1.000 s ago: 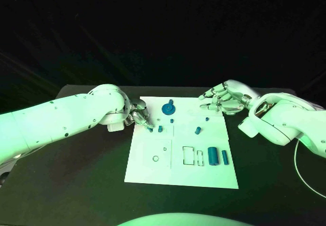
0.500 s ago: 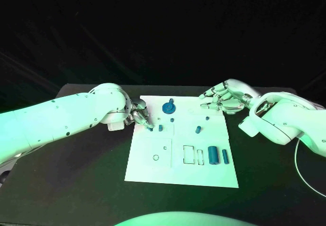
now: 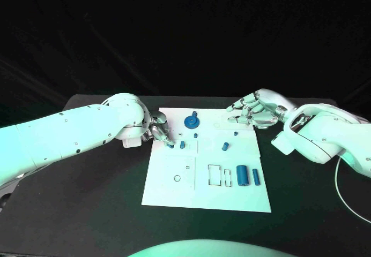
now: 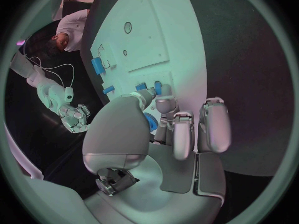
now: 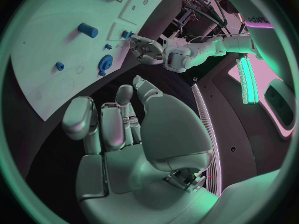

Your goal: Assemble the parts on the task board

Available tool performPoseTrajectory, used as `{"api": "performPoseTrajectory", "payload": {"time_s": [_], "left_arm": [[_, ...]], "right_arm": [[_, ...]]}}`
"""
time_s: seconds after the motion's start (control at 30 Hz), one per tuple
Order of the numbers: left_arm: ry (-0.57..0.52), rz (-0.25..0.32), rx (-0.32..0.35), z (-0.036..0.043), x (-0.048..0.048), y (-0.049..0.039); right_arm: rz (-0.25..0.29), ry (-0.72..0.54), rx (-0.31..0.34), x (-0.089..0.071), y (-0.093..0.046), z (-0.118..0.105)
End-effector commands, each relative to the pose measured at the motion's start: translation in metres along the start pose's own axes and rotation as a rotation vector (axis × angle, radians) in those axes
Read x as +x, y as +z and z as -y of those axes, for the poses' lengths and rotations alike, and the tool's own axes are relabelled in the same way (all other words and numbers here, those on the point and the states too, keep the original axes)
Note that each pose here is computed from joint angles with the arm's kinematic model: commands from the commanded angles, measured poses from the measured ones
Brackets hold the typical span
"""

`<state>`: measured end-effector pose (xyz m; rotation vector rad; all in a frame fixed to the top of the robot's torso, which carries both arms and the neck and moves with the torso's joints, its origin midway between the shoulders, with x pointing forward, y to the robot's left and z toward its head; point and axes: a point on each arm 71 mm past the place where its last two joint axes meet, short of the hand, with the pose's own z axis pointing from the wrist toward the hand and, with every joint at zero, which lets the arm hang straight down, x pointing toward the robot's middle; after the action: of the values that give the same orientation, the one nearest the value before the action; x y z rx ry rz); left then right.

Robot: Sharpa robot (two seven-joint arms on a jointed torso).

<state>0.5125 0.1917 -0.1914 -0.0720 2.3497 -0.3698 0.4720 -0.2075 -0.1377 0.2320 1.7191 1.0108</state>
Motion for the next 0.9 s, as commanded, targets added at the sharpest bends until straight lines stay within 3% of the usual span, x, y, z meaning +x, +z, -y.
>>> {"api": "performPoseTrajectory", "payload": {"time_s": [0.03,0.9], "left_arm": [[0.027,-0.040,0.001,0.0032,0.0063,0.0017],[0.016,-0.050,-0.046,0.0086,0.0062,0.0082]], "right_arm": [[-0.013,0.000,-0.003,0.0014,-0.0001,-0.0004],[-0.015,0.002,-0.001,0.0013,-0.0004,-0.0001]]}}
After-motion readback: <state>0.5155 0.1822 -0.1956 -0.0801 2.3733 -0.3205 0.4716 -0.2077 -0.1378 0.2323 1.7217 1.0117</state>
